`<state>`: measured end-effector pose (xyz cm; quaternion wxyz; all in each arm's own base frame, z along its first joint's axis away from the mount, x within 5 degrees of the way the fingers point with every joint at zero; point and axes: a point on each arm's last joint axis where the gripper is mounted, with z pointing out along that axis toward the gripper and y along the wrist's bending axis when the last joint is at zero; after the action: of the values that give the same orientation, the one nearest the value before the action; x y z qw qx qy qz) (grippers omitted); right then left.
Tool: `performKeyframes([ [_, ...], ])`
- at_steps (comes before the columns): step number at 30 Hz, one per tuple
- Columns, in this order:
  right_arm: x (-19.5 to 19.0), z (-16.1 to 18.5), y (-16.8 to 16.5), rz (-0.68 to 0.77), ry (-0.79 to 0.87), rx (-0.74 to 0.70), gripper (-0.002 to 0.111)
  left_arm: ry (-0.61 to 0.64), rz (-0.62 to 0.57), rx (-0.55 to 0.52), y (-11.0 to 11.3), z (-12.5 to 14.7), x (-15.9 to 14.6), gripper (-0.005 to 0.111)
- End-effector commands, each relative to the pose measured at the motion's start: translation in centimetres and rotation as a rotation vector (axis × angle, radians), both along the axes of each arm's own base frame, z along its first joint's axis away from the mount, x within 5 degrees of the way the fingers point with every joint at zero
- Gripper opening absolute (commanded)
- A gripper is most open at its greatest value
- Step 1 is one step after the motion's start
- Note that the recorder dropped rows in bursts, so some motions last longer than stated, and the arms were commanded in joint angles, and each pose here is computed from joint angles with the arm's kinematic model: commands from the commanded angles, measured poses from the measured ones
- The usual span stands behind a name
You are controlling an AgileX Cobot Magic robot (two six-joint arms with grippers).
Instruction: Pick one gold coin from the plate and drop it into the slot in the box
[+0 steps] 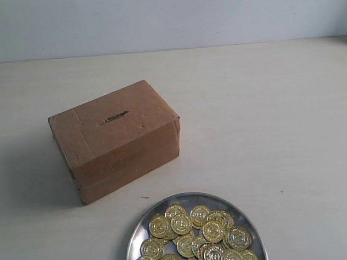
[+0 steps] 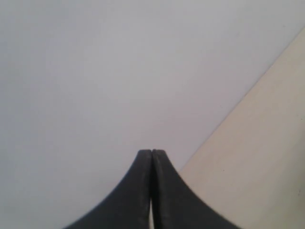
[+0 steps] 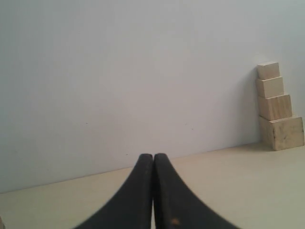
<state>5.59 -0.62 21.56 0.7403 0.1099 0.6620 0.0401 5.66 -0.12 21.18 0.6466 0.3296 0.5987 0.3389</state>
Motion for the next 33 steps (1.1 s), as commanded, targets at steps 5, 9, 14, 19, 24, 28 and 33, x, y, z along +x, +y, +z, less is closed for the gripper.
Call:
performKeyframes([
  [5,0.0,-0.4,-0.1,-0.009,0.034,-0.006,0.000,0.037,0.005,0.015,0.0,-0.4,0.0,0.000],
  [9,0.0,-0.5,-0.1,-0.009,0.036,-0.006,0.000,0.050,0.006,0.015,0.0,-0.5,0.0,0.000],
  [14,0.0,-0.5,-0.1,-0.009,0.036,-0.006,0.000,0.050,0.006,0.015,0.0,-0.5,0.0,0.000],
  [19,0.0,-1.1,-0.1,-0.016,0.108,0.008,0.000,0.096,0.007,0.012,0.1,-0.9,0.0,0.000],
  [24,0.0,-1.4,-0.2,-0.019,0.138,0.000,0.000,0.139,0.008,-0.062,0.1,-1.3,0.0,0.000],
  [28,0.0,-1.9,-0.2,-0.024,0.202,-0.077,0.000,0.205,0.008,-0.413,-0.1,-1.9,-0.1,0.000],
  [33,-0.1,-2.6,-0.3,-0.026,0.286,-0.132,0.000,0.271,0.004,-0.741,-0.4,-2.3,-0.2,0.000],
])
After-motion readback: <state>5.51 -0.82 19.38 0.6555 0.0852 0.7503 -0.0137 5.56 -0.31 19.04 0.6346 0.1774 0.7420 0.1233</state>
